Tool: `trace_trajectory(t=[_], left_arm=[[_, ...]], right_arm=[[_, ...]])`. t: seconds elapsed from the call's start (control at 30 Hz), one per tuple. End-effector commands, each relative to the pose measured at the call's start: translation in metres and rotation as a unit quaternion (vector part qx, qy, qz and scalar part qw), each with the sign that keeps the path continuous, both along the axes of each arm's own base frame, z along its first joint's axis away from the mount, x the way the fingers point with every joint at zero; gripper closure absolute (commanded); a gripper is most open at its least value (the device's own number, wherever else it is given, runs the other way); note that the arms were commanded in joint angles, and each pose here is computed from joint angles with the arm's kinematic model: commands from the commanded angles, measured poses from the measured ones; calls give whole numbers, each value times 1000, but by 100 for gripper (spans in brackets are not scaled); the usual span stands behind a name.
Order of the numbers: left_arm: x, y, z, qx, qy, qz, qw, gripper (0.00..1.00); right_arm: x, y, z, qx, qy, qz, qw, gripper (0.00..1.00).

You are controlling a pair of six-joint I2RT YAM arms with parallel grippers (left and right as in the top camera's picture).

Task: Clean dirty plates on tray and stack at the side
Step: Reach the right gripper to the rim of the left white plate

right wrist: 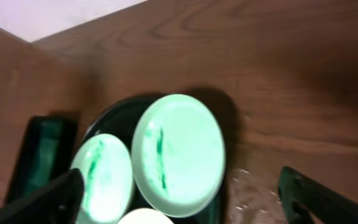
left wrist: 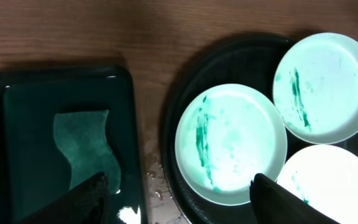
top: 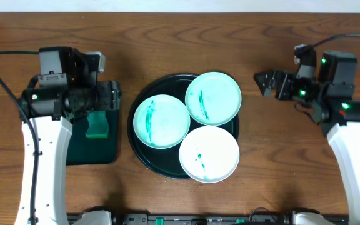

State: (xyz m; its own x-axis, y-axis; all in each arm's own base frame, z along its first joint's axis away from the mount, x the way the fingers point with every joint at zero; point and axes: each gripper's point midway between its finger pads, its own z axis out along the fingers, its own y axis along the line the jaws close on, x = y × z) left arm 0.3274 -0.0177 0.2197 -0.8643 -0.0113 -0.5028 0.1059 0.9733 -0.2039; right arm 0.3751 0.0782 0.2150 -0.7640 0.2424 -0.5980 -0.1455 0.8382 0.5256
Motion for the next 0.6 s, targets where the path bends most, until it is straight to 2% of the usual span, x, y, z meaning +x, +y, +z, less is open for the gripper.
trace_trajectory(t=[0.0,0.17,0.3,0.43,0.5,0.57], left_arm=[[4,-4,8,-8,-14,-11,1000,27],[4,3,6,10,-10,1,1000,27],[1,32,0,42,16,116,992,27],[-6,63,-2,94,27,209,973,27],[-9,75,-1,115,28,242,963,27],[-10,80,-1,125,27,252,959,27]], right_arm=[[1,36,-6,55,41,26,997,7],[1,80,-36,25,92,49,994,12],[4,114,-51,-64,107,56,991,15],[6,145,-58,-117,121,54,984,27],[3,172,-74,-121,143,64,980,38],[-2,186,-90,-122,165,66,976,44]])
